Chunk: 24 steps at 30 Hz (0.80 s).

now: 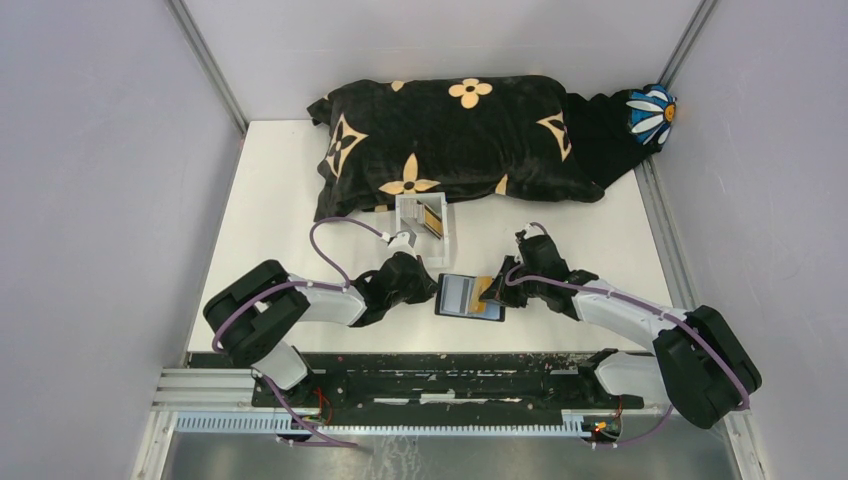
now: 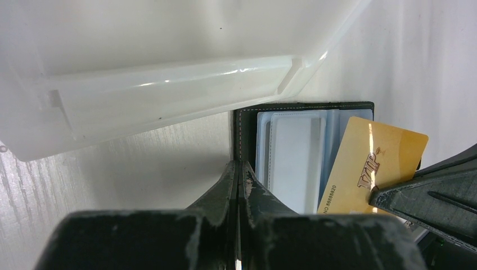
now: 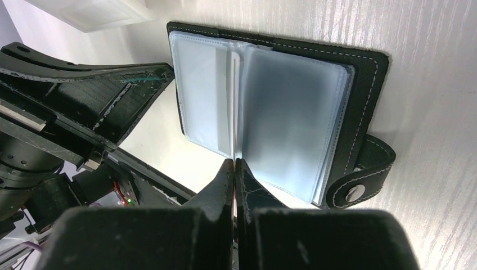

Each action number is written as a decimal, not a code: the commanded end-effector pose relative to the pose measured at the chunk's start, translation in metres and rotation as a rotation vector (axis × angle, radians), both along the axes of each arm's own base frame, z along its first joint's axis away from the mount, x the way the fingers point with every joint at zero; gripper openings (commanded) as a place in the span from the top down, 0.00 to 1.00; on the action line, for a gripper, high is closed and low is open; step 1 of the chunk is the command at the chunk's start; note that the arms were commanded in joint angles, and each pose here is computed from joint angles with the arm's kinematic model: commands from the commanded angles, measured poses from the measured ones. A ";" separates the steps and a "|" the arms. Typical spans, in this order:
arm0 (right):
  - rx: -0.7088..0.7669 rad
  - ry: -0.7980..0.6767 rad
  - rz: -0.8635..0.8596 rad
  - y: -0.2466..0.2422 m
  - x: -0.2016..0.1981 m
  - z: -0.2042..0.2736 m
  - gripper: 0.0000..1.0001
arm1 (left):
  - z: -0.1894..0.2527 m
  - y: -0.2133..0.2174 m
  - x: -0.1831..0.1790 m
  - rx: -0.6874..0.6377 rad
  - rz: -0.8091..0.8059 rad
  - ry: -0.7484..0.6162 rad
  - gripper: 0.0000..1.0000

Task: Put the credit cards into the card holder
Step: Insert the credit card into the card holder.

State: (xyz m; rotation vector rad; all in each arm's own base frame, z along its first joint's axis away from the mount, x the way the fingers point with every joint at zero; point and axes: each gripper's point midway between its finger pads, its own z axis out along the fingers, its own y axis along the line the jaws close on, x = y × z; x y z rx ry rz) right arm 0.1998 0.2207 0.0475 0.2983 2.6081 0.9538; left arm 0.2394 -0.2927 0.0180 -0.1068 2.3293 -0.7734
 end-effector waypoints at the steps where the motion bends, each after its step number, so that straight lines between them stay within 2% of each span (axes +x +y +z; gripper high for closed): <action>1: 0.032 -0.026 0.023 0.007 0.000 0.004 0.99 | -0.015 0.009 -0.004 0.069 -0.023 -0.007 0.97; 24: 0.042 0.013 0.034 0.010 -0.004 -0.013 0.99 | -0.021 0.011 -0.007 0.078 -0.025 0.005 0.97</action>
